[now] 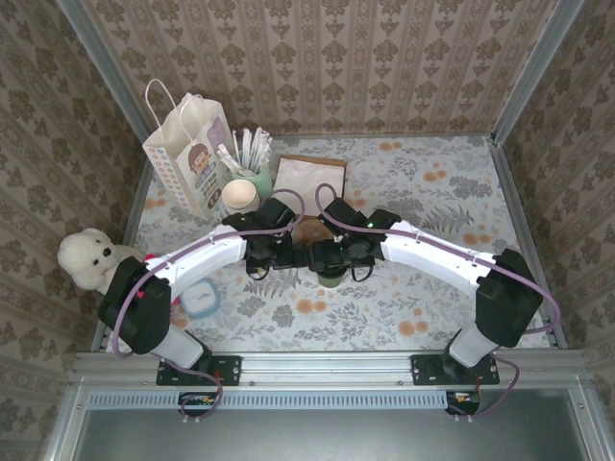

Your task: Pack the takeout coffee

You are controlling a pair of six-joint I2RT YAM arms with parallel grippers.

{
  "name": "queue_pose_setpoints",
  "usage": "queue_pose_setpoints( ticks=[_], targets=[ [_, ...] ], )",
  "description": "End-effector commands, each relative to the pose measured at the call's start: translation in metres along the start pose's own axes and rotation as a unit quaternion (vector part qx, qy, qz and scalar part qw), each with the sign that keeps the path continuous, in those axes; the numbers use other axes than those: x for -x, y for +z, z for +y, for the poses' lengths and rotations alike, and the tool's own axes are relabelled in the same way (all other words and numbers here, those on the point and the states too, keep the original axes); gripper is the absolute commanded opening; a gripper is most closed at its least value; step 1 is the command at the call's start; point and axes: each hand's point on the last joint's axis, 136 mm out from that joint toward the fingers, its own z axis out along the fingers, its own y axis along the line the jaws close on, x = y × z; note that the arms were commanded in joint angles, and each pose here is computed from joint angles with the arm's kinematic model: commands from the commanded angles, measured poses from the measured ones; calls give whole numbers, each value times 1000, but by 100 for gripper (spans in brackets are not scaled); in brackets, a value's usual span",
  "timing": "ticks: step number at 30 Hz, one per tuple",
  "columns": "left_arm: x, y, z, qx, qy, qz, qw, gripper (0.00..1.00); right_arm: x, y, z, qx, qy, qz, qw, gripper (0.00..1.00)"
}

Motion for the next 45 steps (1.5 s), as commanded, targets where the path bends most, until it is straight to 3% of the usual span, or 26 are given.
queue_pose_setpoints(
  ticks=[1, 8, 27, 45],
  targets=[
    [-3, 5, 0, -4, -2, 13, 1000, 100, -1, 2, -9, -36, 5, 6, 999, 96],
    [-3, 9, -1, -7, -2, 20, 1000, 100, -13, 18, -11, -36, 6, 30, 999, 95],
    [-4, 12, -4, -11, 1, 29, 1000, 100, -1, -7, 4, 22, 11, -24, 999, 100],
    [-6, 12, 6, 11, -15, 28, 999, 100, -15, 18, -10, -34, -2, 11, 999, 100]
  ],
)
